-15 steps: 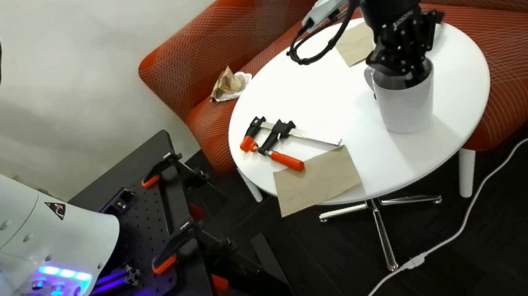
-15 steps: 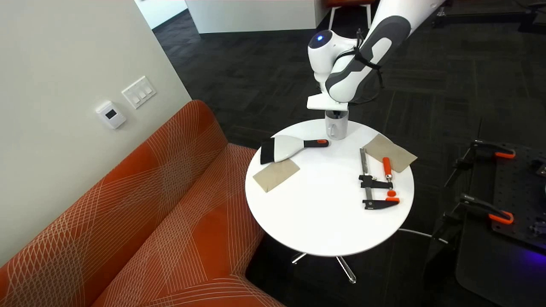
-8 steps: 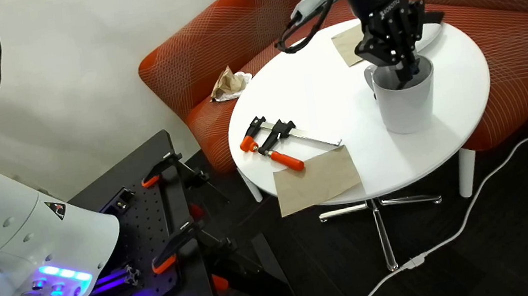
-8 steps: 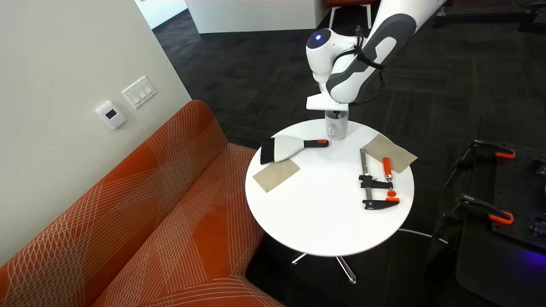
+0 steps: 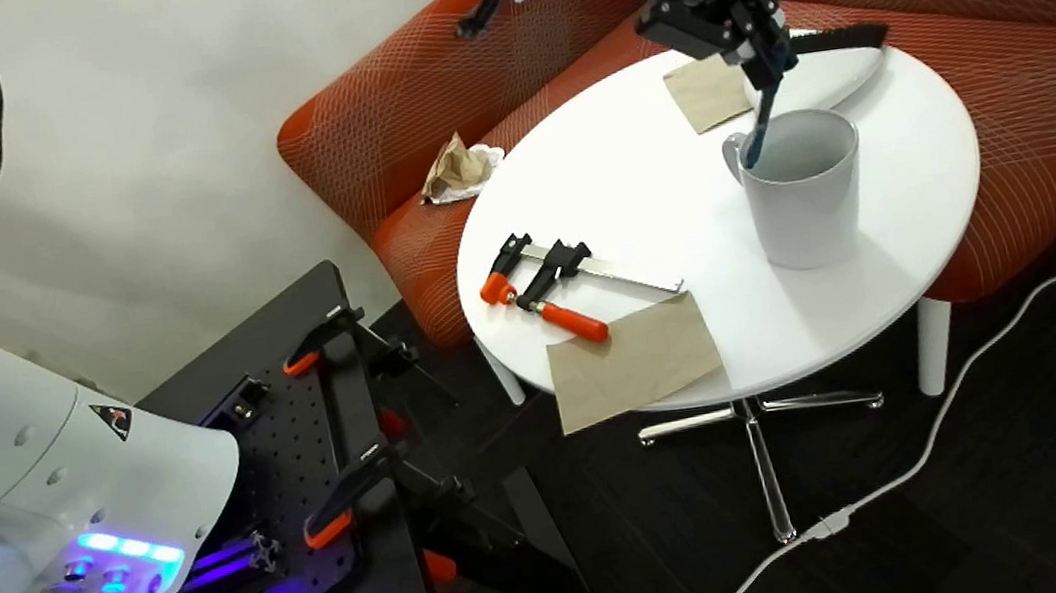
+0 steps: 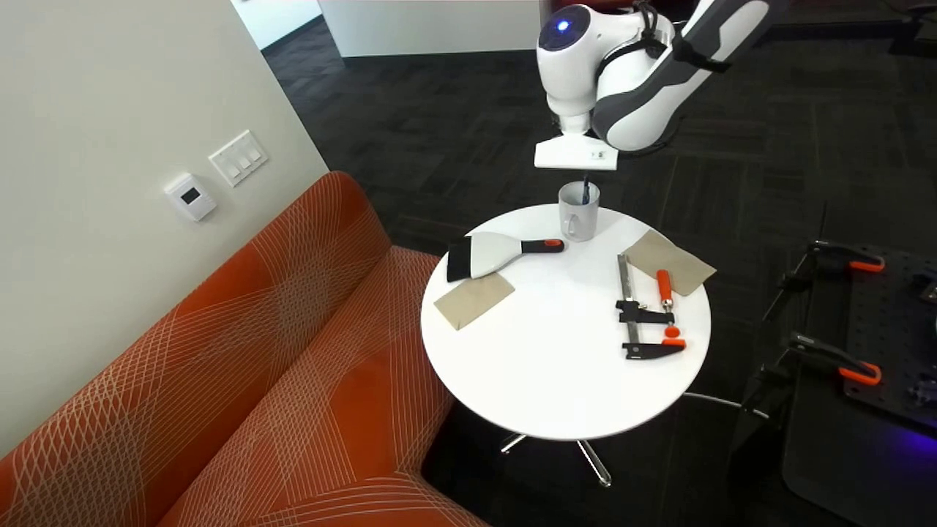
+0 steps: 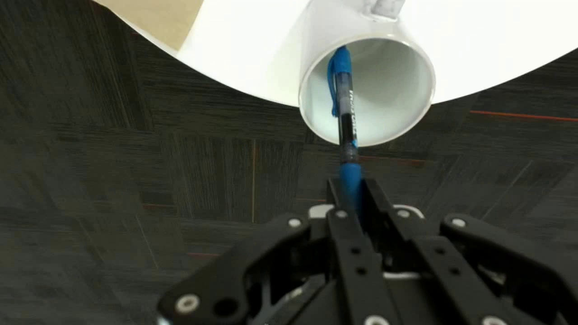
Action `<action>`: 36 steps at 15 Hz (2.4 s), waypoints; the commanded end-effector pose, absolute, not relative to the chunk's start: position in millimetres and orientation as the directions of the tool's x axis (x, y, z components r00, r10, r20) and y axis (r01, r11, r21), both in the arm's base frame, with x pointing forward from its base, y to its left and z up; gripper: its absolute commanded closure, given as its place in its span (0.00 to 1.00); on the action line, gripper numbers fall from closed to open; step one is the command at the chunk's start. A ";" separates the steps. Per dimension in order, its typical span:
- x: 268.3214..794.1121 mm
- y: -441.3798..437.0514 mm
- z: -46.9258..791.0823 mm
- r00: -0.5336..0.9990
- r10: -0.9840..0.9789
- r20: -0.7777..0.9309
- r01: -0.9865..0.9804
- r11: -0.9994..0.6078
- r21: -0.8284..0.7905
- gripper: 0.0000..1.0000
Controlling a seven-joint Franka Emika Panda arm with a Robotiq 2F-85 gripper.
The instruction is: Put the pen on the table
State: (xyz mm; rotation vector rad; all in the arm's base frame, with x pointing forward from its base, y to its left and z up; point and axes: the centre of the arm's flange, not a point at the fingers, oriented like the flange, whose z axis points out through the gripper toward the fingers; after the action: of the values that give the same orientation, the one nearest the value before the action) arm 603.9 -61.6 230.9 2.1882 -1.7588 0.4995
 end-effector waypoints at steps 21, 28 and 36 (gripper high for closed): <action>572.9 108.9 258.5 0.625 -0.743 0.240 -0.766 -0.642 0.005 0.97; 593.0 166.1 206.7 0.781 -0.600 0.174 -0.619 -0.781 0.085 0.97; 600.1 208.7 160.6 0.896 -0.443 0.022 -0.440 -0.882 0.172 0.97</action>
State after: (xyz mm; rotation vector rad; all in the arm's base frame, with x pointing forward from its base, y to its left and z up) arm 584.6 194.6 167.6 2.8745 -0.7750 0.0575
